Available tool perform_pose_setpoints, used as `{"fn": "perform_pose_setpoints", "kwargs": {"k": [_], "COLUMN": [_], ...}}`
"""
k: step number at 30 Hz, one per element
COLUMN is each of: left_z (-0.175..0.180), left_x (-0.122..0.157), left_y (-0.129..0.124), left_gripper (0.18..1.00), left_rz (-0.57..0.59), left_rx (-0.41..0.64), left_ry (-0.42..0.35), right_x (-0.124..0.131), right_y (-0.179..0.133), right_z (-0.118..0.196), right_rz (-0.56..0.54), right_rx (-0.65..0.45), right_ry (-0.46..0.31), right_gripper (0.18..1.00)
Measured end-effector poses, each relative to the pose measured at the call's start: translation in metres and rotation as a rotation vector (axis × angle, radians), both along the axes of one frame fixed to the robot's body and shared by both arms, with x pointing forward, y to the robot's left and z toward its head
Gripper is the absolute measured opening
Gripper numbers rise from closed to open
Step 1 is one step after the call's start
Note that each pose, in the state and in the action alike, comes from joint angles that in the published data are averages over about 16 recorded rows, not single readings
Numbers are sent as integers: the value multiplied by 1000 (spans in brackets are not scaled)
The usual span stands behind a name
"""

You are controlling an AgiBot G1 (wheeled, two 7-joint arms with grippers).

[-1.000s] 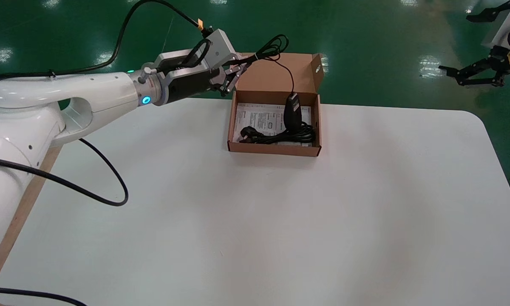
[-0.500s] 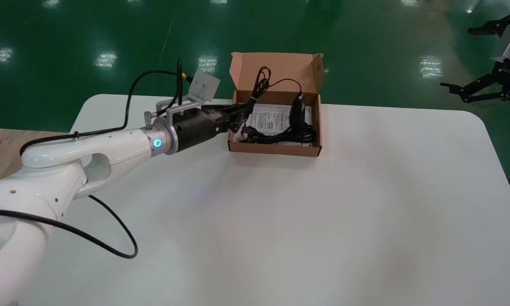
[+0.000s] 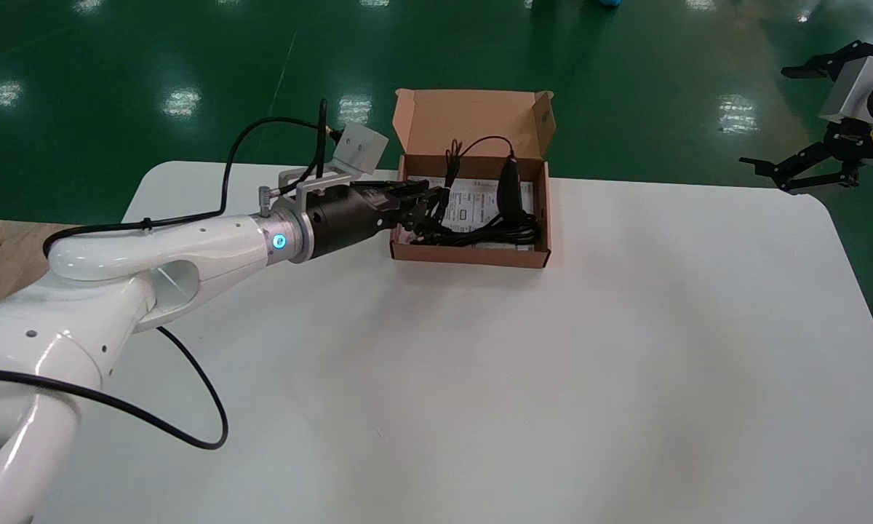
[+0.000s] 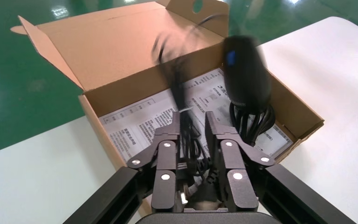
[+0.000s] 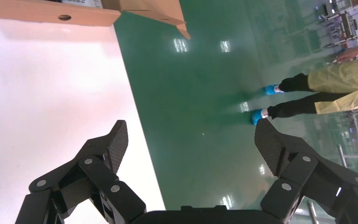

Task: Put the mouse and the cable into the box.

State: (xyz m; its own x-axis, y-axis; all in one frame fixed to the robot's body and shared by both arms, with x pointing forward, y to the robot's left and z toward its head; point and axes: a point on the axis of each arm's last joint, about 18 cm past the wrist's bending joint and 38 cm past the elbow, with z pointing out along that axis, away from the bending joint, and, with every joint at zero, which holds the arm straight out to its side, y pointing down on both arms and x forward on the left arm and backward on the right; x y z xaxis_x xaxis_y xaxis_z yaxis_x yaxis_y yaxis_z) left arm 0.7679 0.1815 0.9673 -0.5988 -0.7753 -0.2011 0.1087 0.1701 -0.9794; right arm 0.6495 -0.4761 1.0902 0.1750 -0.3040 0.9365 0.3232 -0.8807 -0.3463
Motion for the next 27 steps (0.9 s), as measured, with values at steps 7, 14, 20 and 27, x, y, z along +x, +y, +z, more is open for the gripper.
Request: {"fn": "perform_pose_setpoints", "kwargs": {"k": [7, 14, 20, 27], "left_z": [0, 5, 10, 18], "left_x": [-1, -9, -24, -49], "left_y": [2, 12, 27, 48], "left_gripper": [355, 490, 628, 783], "left_rz": [-4, -38, -90, -163], "left_rx": [-5, -34, -72, -104], "left_ry": [-2, -21, -51, -96], "right_x": [0, 1, -2, -11], "right_y": [3, 13, 29, 49], "right_z": [-1, -5, -11, -20], "right_rz": [14, 63, 141, 246], "right_rx": [12, 63, 136, 222], "right_ry": [2, 0, 7, 29], "right_gripper": [1000, 1000, 1000, 1000]}}
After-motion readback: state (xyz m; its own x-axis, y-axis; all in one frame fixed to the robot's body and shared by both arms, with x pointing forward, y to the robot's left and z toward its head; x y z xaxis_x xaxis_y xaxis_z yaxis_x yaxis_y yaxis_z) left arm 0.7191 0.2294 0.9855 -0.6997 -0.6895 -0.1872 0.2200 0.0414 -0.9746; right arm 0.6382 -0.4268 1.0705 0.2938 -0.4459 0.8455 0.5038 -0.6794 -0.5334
